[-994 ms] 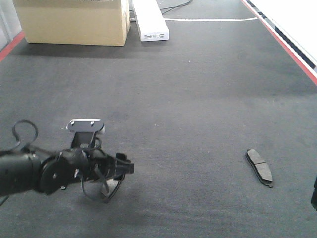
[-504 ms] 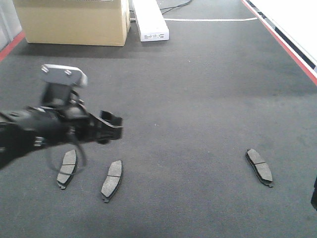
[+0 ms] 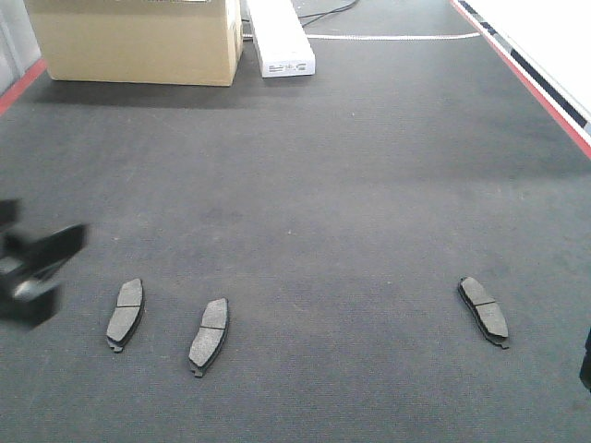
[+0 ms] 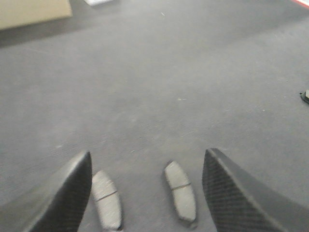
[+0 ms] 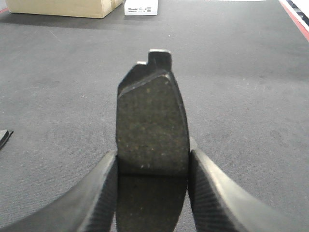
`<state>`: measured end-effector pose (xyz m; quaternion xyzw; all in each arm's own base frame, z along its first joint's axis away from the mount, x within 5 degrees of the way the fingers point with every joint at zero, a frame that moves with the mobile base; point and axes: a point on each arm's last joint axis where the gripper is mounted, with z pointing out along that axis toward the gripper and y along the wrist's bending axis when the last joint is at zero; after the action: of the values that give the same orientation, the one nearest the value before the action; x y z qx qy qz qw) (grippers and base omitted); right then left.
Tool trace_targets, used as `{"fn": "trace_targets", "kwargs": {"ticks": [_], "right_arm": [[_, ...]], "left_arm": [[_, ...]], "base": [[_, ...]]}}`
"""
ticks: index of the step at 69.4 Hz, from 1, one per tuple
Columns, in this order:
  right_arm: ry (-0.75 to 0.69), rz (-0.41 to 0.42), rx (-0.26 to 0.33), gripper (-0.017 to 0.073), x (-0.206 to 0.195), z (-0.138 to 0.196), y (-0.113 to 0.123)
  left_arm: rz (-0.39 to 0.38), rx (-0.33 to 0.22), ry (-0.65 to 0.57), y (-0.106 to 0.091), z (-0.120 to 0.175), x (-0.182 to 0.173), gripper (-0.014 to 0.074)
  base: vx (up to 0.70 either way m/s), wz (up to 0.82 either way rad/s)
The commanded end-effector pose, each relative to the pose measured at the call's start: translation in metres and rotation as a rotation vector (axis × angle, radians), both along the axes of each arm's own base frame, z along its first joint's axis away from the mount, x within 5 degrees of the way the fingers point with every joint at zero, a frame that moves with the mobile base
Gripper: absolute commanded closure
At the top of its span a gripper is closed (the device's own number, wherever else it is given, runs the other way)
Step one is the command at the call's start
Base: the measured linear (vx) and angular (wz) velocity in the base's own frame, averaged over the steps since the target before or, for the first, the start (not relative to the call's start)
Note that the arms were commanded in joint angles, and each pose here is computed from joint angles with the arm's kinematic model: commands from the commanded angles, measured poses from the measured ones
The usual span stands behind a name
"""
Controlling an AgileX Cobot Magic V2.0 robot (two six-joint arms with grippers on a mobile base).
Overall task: Move and align brake pads A on conveyor
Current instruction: 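Raise the empty left gripper away from the belt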
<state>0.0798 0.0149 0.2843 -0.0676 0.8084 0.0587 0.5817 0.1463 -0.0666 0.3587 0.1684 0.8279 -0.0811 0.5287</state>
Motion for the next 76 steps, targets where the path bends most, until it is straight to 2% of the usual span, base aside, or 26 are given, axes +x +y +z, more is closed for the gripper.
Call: {"fn": "trace_targets", "kwargs": {"ticks": [1,11,29,38,76], "right_arm": [[-0.123,-0.002,0.006,0.0563,0.002,0.018,0.0],[-0.123,-0.002,0.006,0.0563,0.002,0.018,0.0],[-0.123,-0.002,0.006,0.0563,0.002,0.018,0.0],[-0.123,-0.002,0.006,0.0563,0.002,0.018,0.0],[-0.123,-0.002,0.006,0.0563,0.002,0.018,0.0]], "left_arm": [[-0.005,-0.049,-0.114,0.013,0.008,-0.024,0.0134],[-0.003,-0.079,-0.183,0.032,-0.006,-0.057,0.0134],[0.007,-0.08,-0.285,0.053,-0.034,-0.09,0.0134],[0.006,-0.08,-0.28,0.054,-0.045,-0.093,0.0134],[0.007,-0.078,-0.277,0.054,-0.045,-0.093,0.0134]], "base": [[0.0,0.0],[0.0,0.0],[0.0,0.0],[0.0,0.0],[0.0,0.0]]}}
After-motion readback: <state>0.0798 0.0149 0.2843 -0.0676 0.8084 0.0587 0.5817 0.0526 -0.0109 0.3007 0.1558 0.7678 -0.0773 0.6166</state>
